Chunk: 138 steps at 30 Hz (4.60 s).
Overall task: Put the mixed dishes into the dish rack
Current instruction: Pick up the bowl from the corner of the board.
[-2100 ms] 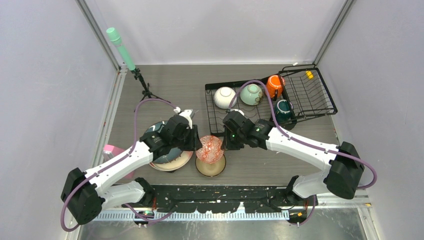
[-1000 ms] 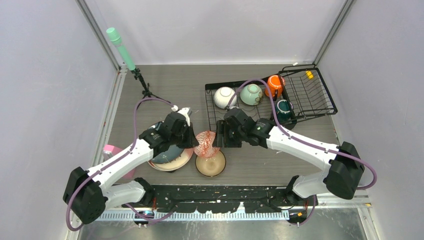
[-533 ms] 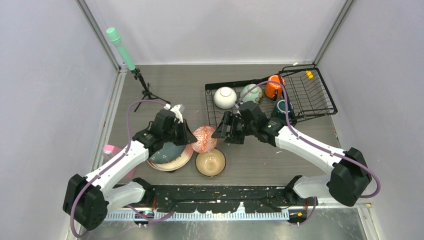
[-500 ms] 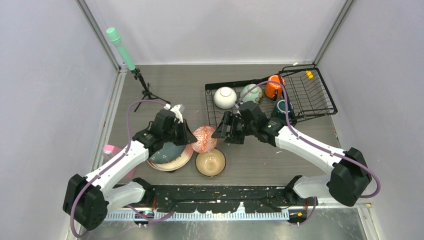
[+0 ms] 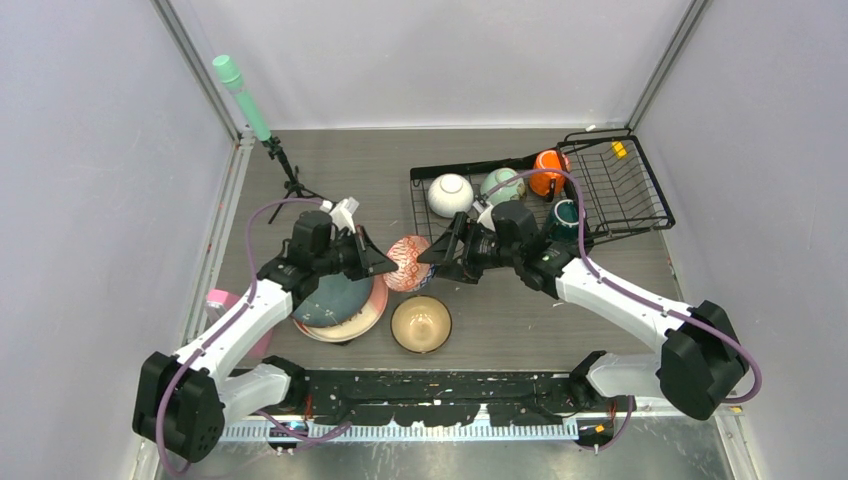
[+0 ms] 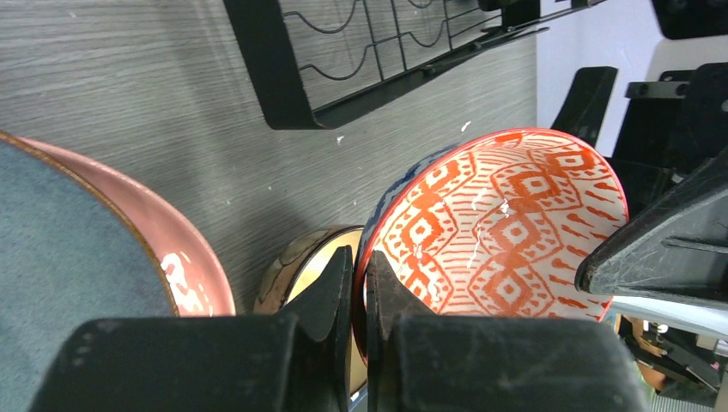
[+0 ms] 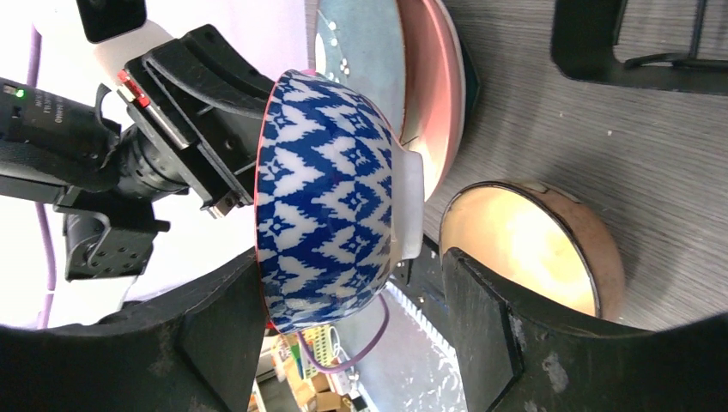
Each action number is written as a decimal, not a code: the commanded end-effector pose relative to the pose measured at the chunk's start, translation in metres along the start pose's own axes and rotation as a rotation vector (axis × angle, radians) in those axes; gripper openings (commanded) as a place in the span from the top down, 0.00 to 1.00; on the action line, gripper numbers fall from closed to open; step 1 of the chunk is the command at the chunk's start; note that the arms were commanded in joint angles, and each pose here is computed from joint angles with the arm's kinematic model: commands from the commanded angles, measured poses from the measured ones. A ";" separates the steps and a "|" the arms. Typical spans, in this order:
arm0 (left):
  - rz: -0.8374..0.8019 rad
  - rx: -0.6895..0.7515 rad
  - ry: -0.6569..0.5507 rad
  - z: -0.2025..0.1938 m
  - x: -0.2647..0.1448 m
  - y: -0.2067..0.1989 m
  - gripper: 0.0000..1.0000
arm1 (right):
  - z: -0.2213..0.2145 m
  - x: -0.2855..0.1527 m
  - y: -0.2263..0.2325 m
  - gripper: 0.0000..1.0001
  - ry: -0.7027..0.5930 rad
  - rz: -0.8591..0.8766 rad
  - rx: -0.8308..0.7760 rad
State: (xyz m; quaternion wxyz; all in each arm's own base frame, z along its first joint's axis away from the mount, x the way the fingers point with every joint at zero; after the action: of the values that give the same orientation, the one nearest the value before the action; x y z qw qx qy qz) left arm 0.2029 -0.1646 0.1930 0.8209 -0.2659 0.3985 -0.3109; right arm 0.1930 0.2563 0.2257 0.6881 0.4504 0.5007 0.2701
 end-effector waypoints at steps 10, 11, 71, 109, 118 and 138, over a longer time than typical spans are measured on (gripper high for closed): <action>-0.178 0.013 -0.082 0.022 -0.004 -0.025 1.00 | 0.005 -0.009 0.028 0.24 0.019 0.189 0.032; -0.177 0.012 -0.085 0.023 -0.004 -0.025 1.00 | 0.006 -0.009 0.029 0.24 0.019 0.198 0.031; -0.120 -0.029 -0.166 0.029 0.005 -0.011 1.00 | 0.018 -0.002 0.034 0.31 0.016 0.239 0.082; -0.173 -0.034 -0.175 0.028 0.011 -0.011 0.88 | 0.028 0.002 0.042 0.57 -0.034 0.255 0.068; -0.150 -0.028 -0.151 0.027 0.013 -0.008 0.57 | 0.036 -0.002 0.045 0.69 -0.101 0.174 0.008; -0.027 0.079 -0.100 0.012 -0.007 0.000 0.15 | 0.079 -0.038 0.044 0.70 -0.361 -0.237 -0.277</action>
State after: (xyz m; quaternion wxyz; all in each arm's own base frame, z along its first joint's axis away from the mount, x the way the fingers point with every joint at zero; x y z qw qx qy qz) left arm 0.2113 -0.1590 0.1872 0.8356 -0.2832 0.3587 -0.3049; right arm 0.2472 0.2342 0.2579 0.7912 0.3880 0.4363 0.1822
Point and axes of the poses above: each gripper's point midway between its finger pads, its own x axis out along the fingers, its own y axis along the line the jaws close on, z = x × y, the point moved 7 cm from there along -x, back along the fingers, and after that the axes turned 7 degrees about x, right-handed, at the moved point
